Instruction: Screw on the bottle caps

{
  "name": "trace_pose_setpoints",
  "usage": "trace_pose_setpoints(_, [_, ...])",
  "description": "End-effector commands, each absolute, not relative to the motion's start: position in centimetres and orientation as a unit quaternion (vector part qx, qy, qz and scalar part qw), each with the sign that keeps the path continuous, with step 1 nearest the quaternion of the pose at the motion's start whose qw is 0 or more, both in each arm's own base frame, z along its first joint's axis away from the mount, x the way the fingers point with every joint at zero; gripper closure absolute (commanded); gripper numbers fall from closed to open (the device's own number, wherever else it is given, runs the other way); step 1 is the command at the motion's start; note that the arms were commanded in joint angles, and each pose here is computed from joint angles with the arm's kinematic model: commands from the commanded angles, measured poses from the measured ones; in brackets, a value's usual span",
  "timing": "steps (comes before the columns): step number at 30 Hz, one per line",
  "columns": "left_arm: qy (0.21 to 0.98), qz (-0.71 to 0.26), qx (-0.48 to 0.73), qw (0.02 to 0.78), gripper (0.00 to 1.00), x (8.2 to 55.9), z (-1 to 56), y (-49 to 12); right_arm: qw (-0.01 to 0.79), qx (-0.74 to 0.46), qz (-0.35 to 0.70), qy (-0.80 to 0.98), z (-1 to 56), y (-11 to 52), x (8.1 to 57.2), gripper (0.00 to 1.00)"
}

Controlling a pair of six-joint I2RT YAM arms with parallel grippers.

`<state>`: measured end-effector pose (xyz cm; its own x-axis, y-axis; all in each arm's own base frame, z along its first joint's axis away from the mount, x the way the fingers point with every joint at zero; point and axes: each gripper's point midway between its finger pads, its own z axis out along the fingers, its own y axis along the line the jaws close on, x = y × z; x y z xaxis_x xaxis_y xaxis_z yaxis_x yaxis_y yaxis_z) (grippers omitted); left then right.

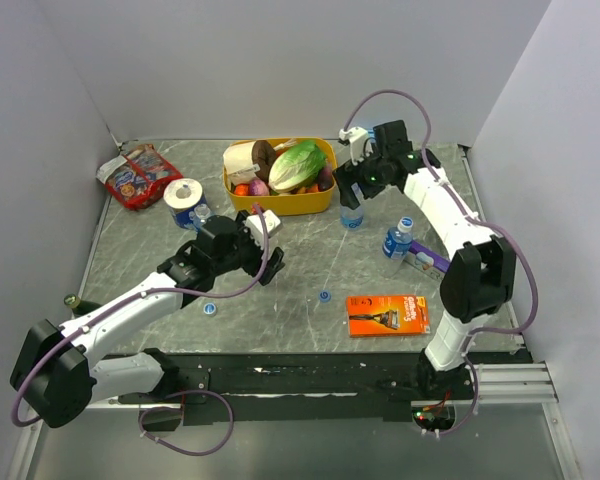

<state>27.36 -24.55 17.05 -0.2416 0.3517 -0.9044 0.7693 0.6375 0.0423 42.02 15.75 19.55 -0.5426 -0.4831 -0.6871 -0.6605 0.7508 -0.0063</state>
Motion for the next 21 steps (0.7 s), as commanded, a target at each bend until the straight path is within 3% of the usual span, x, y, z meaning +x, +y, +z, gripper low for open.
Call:
trace_pose_setpoints(1, [0.741,-0.229,0.356,0.521,0.04,27.9,19.9,-24.8,0.394,-0.314,0.1,0.858,21.3,16.1,45.3,0.06])
trace_pose_setpoints(5, [0.745,-0.228,0.35,0.519,0.04,28.0,19.7,-24.5,0.389,-0.318,0.087,0.86,20.5,16.1,46.4,0.09])
trace_pose_setpoints(21, [0.747,-0.238,0.347,0.514,0.04,28.5,19.6,-24.9,0.373,-0.328,0.1,0.862,18.5,16.9,47.3,0.35])
